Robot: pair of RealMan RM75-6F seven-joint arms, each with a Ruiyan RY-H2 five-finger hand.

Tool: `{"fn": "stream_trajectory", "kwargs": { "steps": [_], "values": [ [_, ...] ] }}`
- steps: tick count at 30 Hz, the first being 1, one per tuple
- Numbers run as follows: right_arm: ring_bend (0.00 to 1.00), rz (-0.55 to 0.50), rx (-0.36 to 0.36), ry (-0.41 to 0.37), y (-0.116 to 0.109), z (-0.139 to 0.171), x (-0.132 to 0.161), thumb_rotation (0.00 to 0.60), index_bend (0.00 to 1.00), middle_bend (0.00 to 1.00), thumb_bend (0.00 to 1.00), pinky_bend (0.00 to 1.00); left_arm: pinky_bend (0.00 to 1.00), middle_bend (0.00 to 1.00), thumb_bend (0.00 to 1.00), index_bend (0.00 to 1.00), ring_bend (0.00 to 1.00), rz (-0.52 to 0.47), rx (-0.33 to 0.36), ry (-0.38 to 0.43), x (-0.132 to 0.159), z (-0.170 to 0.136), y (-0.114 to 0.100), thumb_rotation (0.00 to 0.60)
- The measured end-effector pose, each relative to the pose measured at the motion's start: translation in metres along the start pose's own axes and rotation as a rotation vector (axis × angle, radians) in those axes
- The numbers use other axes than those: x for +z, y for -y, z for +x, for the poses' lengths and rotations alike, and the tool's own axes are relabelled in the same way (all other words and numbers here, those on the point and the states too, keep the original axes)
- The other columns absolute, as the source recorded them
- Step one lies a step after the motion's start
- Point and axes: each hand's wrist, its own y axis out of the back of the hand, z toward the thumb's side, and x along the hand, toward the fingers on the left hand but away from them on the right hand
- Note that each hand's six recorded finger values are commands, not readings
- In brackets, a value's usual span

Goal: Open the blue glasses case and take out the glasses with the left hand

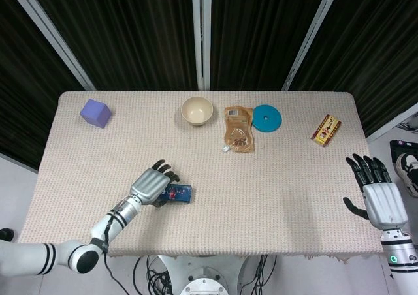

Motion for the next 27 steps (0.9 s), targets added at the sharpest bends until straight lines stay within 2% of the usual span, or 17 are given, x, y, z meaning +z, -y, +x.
{"fn": "stream_trajectory", "kwargs": {
  "steps": [21, 27],
  "values": [
    [0.0, -0.006, 0.004, 0.015, 0.0018, 0.0028, -0.0065, 0.6, 0.01, 0.05, 0.16, 0.0, 0.0, 0.3, 0.34, 0.32, 0.09, -0.018, -0.052, -0.02, -0.005, 0.0024, 0.006, 0.6],
    [0.0, -0.006, 0.007, 0.016, 0.0023, 0.0027, -0.0072, 0.6, 0.02, 0.05, 0.16, 0.0, 0.0, 0.33, 0.42, 0.36, 0.12, -0.012, -0.046, -0.028, -0.0084, 0.0047, 0.0057, 0.6]
  ]
}}
